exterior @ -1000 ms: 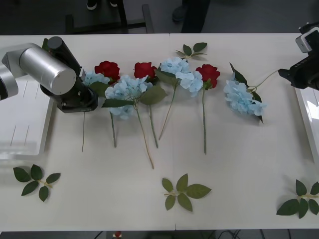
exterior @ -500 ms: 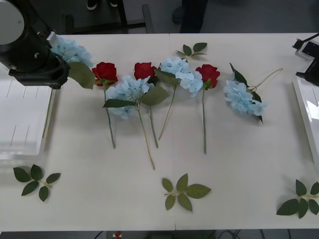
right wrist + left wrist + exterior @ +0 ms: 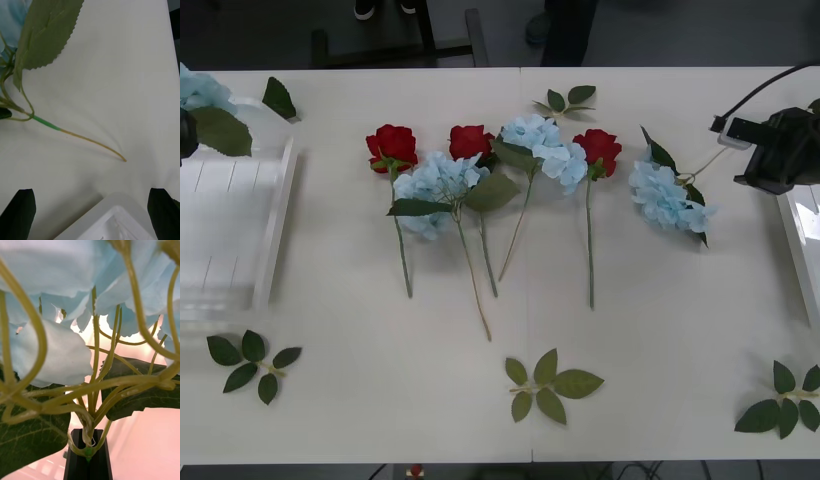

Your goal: Place the red flowers into the right box and the blue flowers into the left box. If a person shows an open palm, hand one flower to the person first, then continue sorting.

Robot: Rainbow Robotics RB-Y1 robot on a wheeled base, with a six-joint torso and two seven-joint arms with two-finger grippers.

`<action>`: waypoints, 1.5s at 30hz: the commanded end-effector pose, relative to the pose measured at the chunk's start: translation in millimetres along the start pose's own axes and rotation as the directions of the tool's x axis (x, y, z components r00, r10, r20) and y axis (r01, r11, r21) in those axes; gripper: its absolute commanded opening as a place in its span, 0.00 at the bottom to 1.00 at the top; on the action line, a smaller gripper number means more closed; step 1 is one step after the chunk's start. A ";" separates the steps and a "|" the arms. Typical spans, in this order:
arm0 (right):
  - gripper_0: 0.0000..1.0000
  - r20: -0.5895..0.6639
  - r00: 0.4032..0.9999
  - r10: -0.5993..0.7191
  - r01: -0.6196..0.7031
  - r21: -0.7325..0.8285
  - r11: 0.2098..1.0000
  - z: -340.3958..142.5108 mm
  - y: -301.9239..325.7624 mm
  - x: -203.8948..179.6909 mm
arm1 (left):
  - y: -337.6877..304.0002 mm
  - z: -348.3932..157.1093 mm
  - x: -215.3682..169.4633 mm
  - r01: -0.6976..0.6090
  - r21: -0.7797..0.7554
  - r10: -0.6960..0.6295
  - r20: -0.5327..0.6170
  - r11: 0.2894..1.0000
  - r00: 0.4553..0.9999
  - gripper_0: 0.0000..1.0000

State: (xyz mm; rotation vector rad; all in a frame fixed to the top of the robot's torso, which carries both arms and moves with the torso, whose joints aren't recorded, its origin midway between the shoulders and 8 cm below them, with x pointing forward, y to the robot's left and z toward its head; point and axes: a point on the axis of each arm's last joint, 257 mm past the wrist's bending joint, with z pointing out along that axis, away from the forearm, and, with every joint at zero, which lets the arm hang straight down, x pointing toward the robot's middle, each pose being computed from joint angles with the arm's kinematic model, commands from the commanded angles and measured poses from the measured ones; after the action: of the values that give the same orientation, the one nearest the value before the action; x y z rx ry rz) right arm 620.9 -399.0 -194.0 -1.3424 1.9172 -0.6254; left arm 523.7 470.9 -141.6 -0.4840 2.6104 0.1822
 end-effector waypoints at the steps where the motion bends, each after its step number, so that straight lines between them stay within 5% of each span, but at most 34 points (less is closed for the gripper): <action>1: 0.87 0.016 1.000 -0.015 0.014 0.053 0.998 3.3 -30.9 -28.8 | 29.3 -2.5 -19.9 0.025 -0.022 -0.024 0.050 0.999 0.998 0.00; 9: 0.87 -0.069 0.984 -0.163 0.166 0.043 0.985 27.5 -23.9 -48.4 | 49.1 40.3 -22.4 0.037 -0.065 -0.030 0.101 0.997 0.994 0.00; 24: 0.87 -0.160 0.967 -0.199 0.197 -0.024 0.980 36.4 -4.4 -11.6 | 60.4 84.4 -11.7 0.023 -0.084 -0.010 0.149 0.996 0.989 0.02; 25: 0.87 -0.161 0.967 -0.200 0.198 -0.028 0.980 37.2 -1.7 -9.8 | 61.7 85.2 -11.8 0.020 -0.087 -0.006 0.152 0.996 0.988 0.07; 28: 0.87 -0.156 0.960 -0.233 0.231 -0.029 0.972 42.0 5.2 -15.1 | 63.1 85.3 -11.4 0.022 -0.089 -0.008 0.152 0.996 0.988 0.80; 29: 0.87 -0.155 0.955 -0.252 0.251 -0.030 0.968 44.5 8.9 -18.5 | 62.3 85.4 -10.8 0.023 -0.086 -0.010 0.150 0.996 0.989 0.92; 38: 0.87 -0.151 0.929 -0.337 0.334 -0.044 0.941 57.3 32.2 -40.2 | 62.4 86.2 -6.2 0.037 -0.083 -0.026 0.133 0.996 0.991 0.95; 45: 0.84 -0.136 0.908 -0.396 0.392 -0.062 0.918 66.0 53.5 -61.6 | 23.5 59.8 12.2 0.161 0.035 -0.161 -0.006 0.986 0.987 0.95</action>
State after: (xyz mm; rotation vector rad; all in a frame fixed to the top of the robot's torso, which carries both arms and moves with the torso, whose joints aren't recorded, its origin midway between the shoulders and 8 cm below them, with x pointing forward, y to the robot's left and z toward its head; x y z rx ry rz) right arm 649.9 -335.0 -261.2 -1.7588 1.8111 -0.9069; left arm 526.5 511.1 -231.5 -0.6395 2.5760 0.1664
